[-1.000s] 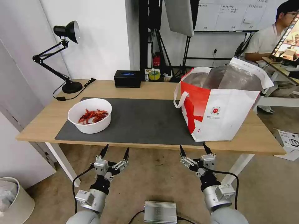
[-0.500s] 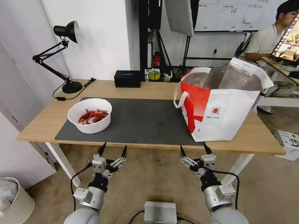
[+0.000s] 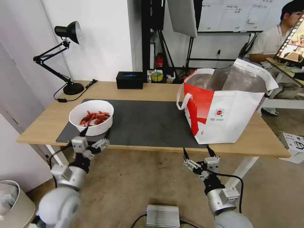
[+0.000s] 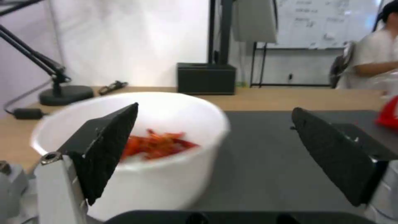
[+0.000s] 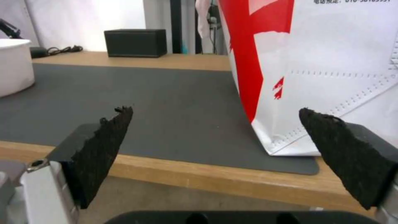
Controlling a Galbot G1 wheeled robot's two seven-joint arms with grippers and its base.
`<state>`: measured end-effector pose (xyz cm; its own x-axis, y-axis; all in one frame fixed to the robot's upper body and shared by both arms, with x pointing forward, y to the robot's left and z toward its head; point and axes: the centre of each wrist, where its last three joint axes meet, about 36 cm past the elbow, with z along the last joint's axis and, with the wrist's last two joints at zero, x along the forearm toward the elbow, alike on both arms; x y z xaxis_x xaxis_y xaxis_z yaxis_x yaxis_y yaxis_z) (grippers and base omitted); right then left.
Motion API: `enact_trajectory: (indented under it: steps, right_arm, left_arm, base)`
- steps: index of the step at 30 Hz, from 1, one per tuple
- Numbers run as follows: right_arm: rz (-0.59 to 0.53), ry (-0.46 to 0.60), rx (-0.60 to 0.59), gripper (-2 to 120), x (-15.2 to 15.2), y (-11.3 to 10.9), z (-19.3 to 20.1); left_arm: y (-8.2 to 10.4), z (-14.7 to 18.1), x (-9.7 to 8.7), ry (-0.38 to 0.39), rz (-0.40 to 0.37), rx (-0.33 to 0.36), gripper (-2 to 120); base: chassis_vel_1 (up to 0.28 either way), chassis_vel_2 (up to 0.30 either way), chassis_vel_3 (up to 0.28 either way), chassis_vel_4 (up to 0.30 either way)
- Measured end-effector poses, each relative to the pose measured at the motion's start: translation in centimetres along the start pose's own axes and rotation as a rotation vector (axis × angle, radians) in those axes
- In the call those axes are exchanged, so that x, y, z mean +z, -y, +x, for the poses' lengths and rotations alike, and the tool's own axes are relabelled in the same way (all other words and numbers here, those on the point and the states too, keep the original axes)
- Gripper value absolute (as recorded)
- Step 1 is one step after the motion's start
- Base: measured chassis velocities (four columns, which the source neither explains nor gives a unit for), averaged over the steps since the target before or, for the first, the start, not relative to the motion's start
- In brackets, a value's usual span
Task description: Pick up the trash from the table and place it into the takeout bag.
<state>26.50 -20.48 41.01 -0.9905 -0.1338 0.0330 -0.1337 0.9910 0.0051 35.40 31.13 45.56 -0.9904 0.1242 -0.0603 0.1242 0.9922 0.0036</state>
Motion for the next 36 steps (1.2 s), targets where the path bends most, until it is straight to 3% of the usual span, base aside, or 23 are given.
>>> enact_trajectory:
  steps: [6, 10, 12, 14, 16, 21, 28, 36]
  right_arm:
    - [0.000, 0.000, 0.000, 100, 0.0, 0.0, 0.0]
    - [0.000, 0.000, 0.000, 100, 0.0, 0.0, 0.0]
    - [0.000, 0.000, 0.000, 100, 0.0, 0.0, 0.0]
    - [0.000, 0.000, 0.000, 100, 0.0, 0.0, 0.0]
    - [0.000, 0.000, 0.000, 100, 0.0, 0.0, 0.0]
    - [0.000, 0.000, 0.000, 100, 0.0, 0.0, 0.0]
    - [0.000, 0.000, 0.000, 100, 0.0, 0.0, 0.0]
    - [0.000, 0.000, 0.000, 100, 0.0, 0.0, 0.0]
  left_arm:
    - [-5.6, -4.9, -2.5, -0.016, -0.098, -0.049, 100]
    - [-7.2, -6.5, -3.6, -0.026, -0.124, -0.062, 100]
    - [-9.1, -8.2, -4.8, -0.073, -0.142, -0.079, 100]
    - [-9.3, -8.3, -4.9, -0.078, -0.141, -0.080, 100]
    - [-11.1, -9.0, -5.4, -0.152, -0.136, -0.108, 100]
    - [-13.3, -9.4, -5.7, -0.258, -0.110, -0.137, 100]
    - [-14.9, -10.8, -6.6, -0.360, -0.053, -0.131, 100]
    - [-15.2, -12.4, -7.4, -0.466, -0.036, -0.107, 100]
  base:
    - [0.000, 0.000, 0.000, 0.000]
    - [0.000, 0.000, 0.000, 0.000]
    - [0.000, 0.000, 0.000, 0.000]
    - [0.000, 0.000, 0.000, 0.000]
    - [0.000, 0.000, 0.000, 0.000]
    - [0.000, 0.000, 0.000, 0.000]
    - [0.000, 0.000, 0.000, 0.000]
    - [0.000, 0.000, 0.000, 0.000]
